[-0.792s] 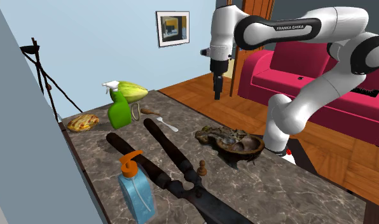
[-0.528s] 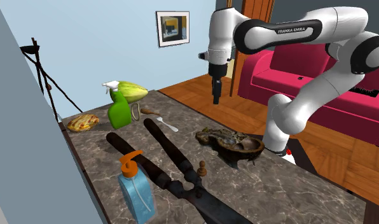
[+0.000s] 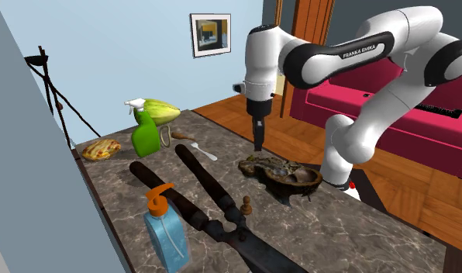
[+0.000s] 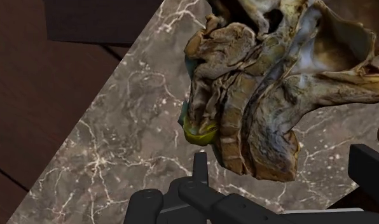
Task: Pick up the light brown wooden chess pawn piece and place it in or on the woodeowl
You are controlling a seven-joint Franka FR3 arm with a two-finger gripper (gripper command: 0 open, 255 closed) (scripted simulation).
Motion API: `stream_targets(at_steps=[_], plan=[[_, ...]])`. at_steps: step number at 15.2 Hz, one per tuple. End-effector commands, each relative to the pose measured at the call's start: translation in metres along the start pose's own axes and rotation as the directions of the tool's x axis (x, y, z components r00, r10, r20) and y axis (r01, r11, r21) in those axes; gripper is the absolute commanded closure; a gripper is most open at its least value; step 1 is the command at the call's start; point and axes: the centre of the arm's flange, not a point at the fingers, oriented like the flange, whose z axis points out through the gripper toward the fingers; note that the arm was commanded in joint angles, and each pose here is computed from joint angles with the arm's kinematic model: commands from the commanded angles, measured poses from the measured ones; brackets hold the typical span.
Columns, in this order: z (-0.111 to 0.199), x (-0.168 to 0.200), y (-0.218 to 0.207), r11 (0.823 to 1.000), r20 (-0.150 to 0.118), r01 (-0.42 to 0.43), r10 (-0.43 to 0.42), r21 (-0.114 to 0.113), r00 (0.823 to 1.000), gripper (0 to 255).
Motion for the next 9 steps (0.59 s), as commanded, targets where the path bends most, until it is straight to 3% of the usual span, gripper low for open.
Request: stream_targets(at_steps=[1, 9], plan=[[0.006, 0.006, -0.029, 1.000, 0.007, 0.001, -0.001, -0.007, 1.000, 0], [0.041, 0.030, -0.132, 0.999, 0.033, 0.011, -0.010, -0.037, 0.999, 0]])
